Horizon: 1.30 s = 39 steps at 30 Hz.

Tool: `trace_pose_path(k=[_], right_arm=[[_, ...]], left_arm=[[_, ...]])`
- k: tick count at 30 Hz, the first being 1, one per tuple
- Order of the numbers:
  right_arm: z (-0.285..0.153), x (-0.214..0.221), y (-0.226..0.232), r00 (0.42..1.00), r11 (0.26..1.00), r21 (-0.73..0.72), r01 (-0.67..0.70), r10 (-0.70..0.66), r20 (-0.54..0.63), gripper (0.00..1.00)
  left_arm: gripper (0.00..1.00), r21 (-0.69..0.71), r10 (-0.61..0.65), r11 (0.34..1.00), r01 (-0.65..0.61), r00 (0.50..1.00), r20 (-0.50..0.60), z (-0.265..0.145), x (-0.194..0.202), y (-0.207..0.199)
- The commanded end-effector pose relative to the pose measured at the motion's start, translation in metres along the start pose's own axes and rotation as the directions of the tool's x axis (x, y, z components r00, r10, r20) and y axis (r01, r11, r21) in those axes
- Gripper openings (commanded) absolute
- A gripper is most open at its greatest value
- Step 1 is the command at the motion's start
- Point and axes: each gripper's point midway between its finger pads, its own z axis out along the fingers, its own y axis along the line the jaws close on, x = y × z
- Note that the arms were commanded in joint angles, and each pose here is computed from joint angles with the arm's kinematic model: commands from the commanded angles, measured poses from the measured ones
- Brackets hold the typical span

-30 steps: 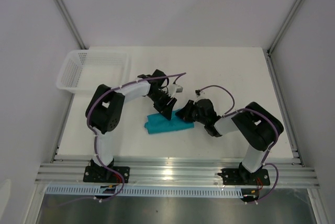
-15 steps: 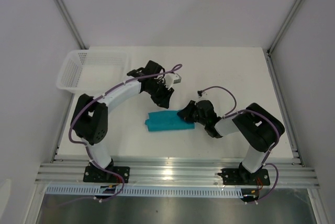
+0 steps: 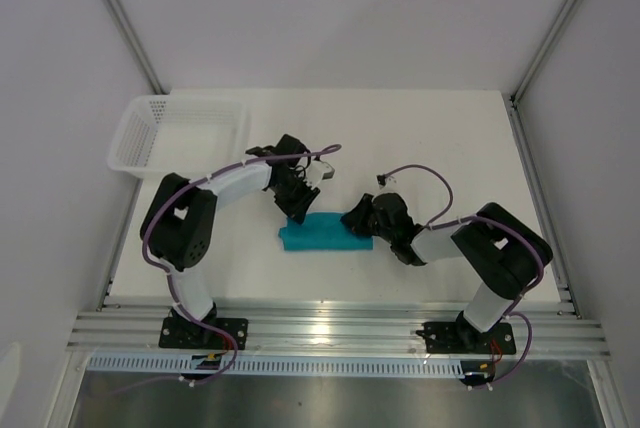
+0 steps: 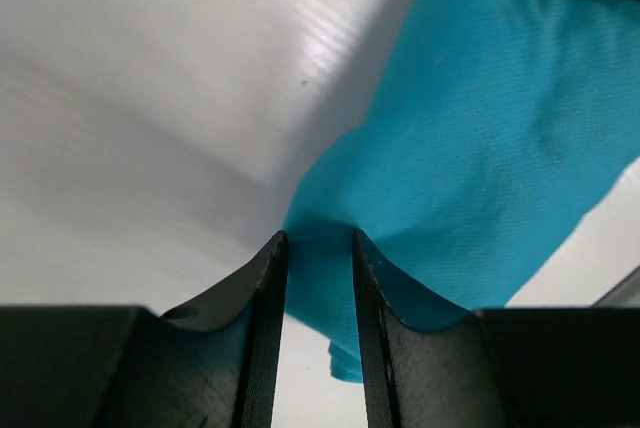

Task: Roll the t-shirts
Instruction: Roll the tshirt, then place the rolled tshirt into the container

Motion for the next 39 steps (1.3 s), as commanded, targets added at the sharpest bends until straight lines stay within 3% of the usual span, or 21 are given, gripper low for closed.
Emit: trace_pose_path(k=[1,11,19,24,27,28,29,39], right_arm=[[-0.006,-0.003,-0.006,0.999,0.999,0.041,0.021,-0.022,0.026,0.17],[-0.009,-0.004,-0.003,0.998,0.998,0.039,0.05,-0.051,0.022,0.18],[-0.009,-0.005,0.003,0.996,0.996,0.022,0.085,-0.086,0.012,0.19],[-0.01,-0.007,0.003,0.997,0.997,0.027,0.079,-0.079,0.012,0.2],[-0.01,-0.007,0.006,0.998,0.998,0.013,0.057,-0.057,0.01,0.22],[-0.01,-0.008,0.008,0.999,0.999,0.008,0.049,-0.049,0.011,0.22],[-0.01,-0.007,0.009,0.999,0.999,-0.002,0.045,-0.045,0.005,0.22],[-0.008,-0.005,0.012,1.0,0.999,-0.021,0.025,-0.025,-0.004,0.23]], left_arm=[[0.36,-0.051,-0.007,0.999,0.006,1.0,-0.025,-0.001,0.01,0.013],[0.39,-0.026,0.029,0.999,-0.03,1.0,-0.008,-0.007,0.014,0.007],[0.45,-0.059,0.212,0.977,-0.204,0.956,0.202,-0.065,-0.03,-0.009],[0.54,-0.06,0.34,0.94,-0.335,0.92,0.197,-0.07,-0.028,-0.036],[0.67,-0.085,0.479,0.878,-0.472,0.859,0.18,-0.058,-0.022,-0.059],[0.78,-0.08,0.547,0.837,-0.541,0.822,0.162,-0.049,-0.016,-0.073],[0.99,-0.109,0.575,0.818,-0.565,0.804,0.151,-0.045,-0.019,-0.072],[1.0,-0.229,0.739,0.665,-0.71,0.671,0.066,-0.015,-0.018,-0.089]])
